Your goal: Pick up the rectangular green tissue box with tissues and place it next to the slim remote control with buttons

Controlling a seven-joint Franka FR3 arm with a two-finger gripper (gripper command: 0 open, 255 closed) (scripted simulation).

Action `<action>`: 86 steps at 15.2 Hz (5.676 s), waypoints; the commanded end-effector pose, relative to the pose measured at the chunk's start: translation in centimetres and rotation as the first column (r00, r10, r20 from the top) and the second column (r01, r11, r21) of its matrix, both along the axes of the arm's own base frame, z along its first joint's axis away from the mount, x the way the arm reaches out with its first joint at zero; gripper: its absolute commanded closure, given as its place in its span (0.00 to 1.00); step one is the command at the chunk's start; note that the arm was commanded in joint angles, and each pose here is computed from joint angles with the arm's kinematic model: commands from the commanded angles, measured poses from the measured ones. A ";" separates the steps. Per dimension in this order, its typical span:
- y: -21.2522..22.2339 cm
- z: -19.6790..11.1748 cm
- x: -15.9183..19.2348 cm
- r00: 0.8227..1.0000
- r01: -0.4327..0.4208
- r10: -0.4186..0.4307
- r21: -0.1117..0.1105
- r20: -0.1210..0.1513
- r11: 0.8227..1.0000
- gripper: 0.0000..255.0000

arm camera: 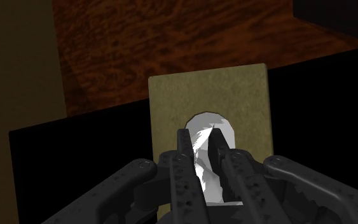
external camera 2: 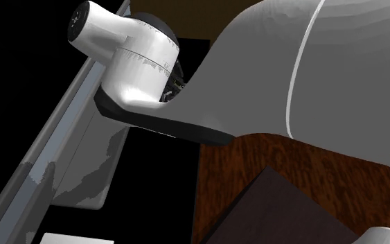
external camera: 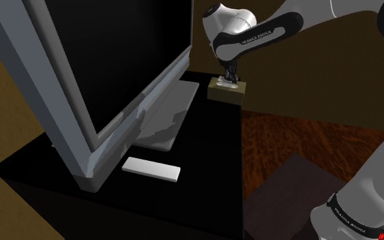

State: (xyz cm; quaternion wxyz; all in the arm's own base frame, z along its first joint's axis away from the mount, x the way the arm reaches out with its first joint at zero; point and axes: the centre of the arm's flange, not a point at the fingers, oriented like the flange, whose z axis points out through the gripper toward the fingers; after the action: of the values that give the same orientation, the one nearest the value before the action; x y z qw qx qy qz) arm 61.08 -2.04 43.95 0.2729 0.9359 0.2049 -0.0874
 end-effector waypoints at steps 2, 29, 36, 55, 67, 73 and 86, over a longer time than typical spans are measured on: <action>0.0 1.6 0.1 1.000 0.000 0.000 0.000 0.000 1.000 1.00; 3.5 13.9 -1.8 1.000 0.000 0.000 0.000 0.000 1.000 1.00; 11.6 14.0 -6.3 1.000 0.000 0.000 0.000 0.000 1.000 1.00; 29.3 12.1 -16.1 1.000 0.000 0.000 0.000 0.000 1.000 1.00; 29.3 5.7 -16.1 1.000 0.000 0.000 0.000 0.000 1.000 1.00; 29.3 2.6 -16.1 1.000 0.000 0.000 0.000 0.000 1.000 1.00; 29.3 -4.3 -16.1 1.000 0.000 0.000 0.000 0.000 1.000 1.00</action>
State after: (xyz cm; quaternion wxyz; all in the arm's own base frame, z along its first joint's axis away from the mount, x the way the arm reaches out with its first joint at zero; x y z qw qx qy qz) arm 45.06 27.29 40.15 0.2729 0.9358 0.2049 -0.0877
